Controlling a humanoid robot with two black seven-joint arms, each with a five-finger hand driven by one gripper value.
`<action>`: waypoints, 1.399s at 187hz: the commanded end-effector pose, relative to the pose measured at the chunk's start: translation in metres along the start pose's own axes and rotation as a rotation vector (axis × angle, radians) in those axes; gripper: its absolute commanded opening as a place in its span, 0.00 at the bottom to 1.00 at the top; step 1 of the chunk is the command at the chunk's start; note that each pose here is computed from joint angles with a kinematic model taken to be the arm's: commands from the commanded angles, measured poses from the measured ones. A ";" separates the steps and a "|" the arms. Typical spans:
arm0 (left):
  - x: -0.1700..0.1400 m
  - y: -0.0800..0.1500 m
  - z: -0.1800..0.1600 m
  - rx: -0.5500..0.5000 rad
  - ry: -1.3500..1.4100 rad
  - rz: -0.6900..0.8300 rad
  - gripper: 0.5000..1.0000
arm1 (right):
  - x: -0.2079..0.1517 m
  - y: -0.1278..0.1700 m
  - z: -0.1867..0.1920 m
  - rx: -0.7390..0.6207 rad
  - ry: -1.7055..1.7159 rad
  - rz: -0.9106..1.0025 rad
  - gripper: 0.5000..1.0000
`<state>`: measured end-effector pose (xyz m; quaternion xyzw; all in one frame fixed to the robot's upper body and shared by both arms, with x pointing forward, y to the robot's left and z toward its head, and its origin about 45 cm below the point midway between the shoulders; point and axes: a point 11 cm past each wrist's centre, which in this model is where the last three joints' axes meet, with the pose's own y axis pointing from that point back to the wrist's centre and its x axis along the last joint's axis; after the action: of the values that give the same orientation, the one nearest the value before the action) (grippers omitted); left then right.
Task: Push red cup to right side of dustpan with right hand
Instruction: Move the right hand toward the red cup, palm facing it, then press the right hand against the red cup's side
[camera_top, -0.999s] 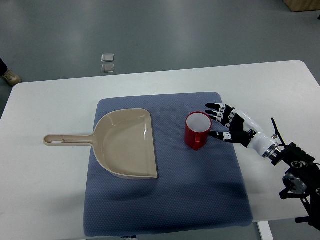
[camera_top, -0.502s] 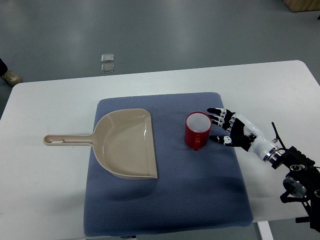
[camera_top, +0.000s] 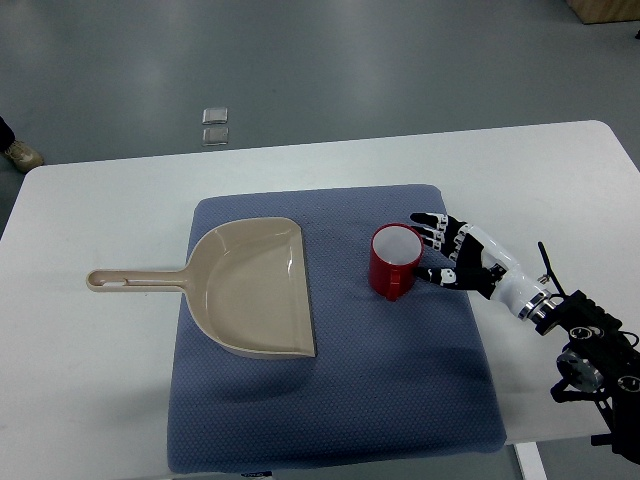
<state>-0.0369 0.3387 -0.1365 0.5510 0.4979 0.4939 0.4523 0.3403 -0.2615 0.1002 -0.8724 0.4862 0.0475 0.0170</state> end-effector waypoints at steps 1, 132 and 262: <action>0.000 0.000 0.000 0.000 0.000 0.000 1.00 | 0.000 -0.001 -0.001 0.004 0.001 0.000 0.82; 0.000 0.000 0.000 0.000 0.000 0.000 1.00 | -0.005 0.001 0.008 -0.003 0.000 -0.019 0.82; 0.000 0.000 0.000 0.000 0.000 0.000 1.00 | -0.028 -0.016 0.008 0.015 -0.025 -0.066 0.82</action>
<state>-0.0372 0.3387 -0.1365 0.5511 0.4980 0.4937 0.4522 0.3388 -0.2338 0.0946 -0.8848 0.4619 0.0534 0.0304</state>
